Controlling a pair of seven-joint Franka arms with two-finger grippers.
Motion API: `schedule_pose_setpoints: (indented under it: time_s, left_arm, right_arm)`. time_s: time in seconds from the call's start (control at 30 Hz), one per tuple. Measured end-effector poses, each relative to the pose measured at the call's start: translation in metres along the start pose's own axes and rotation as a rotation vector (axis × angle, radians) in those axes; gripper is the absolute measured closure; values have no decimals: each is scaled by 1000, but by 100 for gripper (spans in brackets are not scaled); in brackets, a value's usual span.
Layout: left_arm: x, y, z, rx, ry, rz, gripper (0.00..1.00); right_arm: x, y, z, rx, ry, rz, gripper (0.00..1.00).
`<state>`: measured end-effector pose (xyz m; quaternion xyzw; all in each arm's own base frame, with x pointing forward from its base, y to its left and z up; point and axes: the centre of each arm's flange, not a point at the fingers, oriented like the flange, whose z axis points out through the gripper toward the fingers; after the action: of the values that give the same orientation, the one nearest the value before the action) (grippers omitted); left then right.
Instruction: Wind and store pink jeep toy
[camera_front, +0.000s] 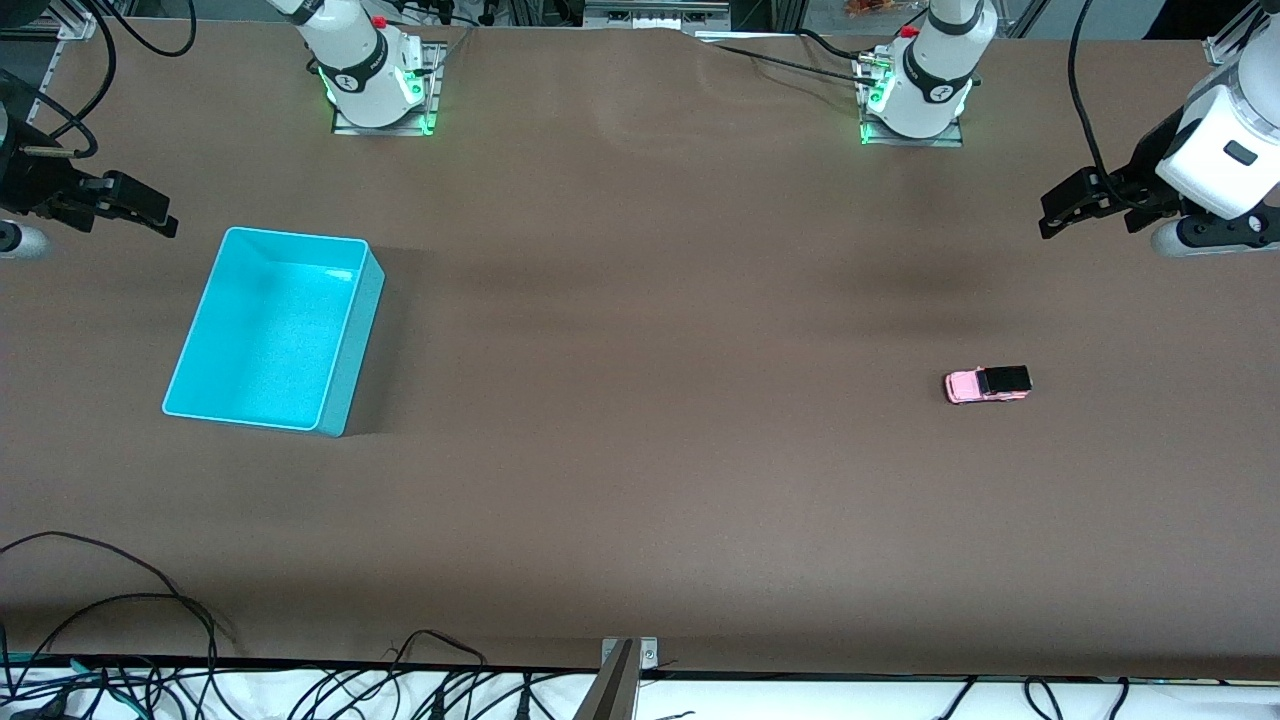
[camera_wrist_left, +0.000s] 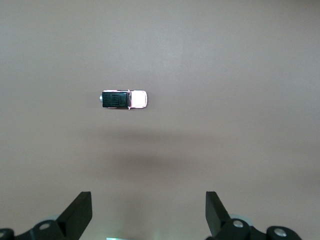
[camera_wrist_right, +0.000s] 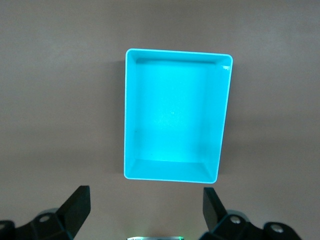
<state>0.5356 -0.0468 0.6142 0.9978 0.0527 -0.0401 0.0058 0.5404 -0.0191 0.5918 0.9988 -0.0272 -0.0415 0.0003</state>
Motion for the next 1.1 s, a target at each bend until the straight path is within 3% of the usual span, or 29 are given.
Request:
schedule_pose_setpoints:
  time_s: [0.43, 0.97, 1.1]
  left_arm:
    - [0, 5, 1, 7, -3, 55, 0]
    - [28, -18, 41, 48, -87, 640, 0]
    - [38, -30, 45, 47, -71, 771, 0]
  right_arm:
    - [0, -1, 0, 0, 0, -2, 0]
    - [0, -1, 0, 0, 0, -2, 0]
    - [0, -1, 0, 0, 0, -3, 0]
